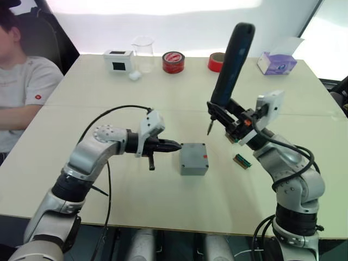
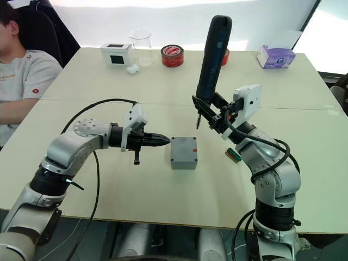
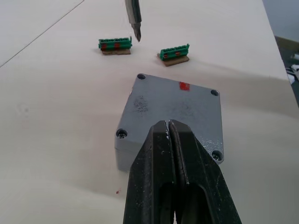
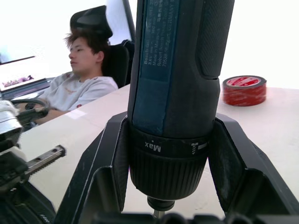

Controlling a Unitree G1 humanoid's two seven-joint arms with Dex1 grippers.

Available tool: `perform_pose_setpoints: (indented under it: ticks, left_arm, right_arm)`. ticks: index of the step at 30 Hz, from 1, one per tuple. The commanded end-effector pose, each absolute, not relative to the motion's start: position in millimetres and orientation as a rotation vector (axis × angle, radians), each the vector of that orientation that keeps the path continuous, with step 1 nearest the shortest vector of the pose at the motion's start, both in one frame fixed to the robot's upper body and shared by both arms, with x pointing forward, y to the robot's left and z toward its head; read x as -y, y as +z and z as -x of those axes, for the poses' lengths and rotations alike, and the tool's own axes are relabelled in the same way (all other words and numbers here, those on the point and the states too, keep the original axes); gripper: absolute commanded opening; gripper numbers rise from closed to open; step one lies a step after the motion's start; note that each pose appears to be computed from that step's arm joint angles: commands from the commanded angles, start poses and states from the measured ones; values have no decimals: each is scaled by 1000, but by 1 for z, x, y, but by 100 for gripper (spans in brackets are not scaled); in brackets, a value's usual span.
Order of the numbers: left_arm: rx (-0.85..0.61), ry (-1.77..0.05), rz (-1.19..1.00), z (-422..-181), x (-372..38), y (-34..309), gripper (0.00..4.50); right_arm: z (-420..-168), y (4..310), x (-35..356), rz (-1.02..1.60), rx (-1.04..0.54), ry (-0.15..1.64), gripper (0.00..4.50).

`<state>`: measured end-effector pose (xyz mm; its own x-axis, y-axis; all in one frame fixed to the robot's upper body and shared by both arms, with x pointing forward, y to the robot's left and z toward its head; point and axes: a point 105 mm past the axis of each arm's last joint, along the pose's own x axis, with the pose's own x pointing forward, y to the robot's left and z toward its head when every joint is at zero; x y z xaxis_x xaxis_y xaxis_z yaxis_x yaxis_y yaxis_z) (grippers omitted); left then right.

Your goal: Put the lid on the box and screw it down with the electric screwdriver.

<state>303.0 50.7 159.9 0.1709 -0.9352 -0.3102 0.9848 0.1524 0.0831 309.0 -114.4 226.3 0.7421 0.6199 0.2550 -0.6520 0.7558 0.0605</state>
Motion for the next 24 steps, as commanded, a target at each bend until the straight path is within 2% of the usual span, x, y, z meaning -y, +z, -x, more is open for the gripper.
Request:
perform_pose_setpoints:
  ticks: [1,11,24]
  left_arm:
    - [-155,-1399,-345,-307,-44,166,0]
    - [-214,-1415,-449,-307,-46,142,0]
    - [-223,-1420,-458,-305,-47,141,0]
  right_arm:
    - [-294,246,102,-117,338,738,180]
    - [-294,229,90,-76,325,716,180]
    - [-305,218,115,-8,319,623,180]
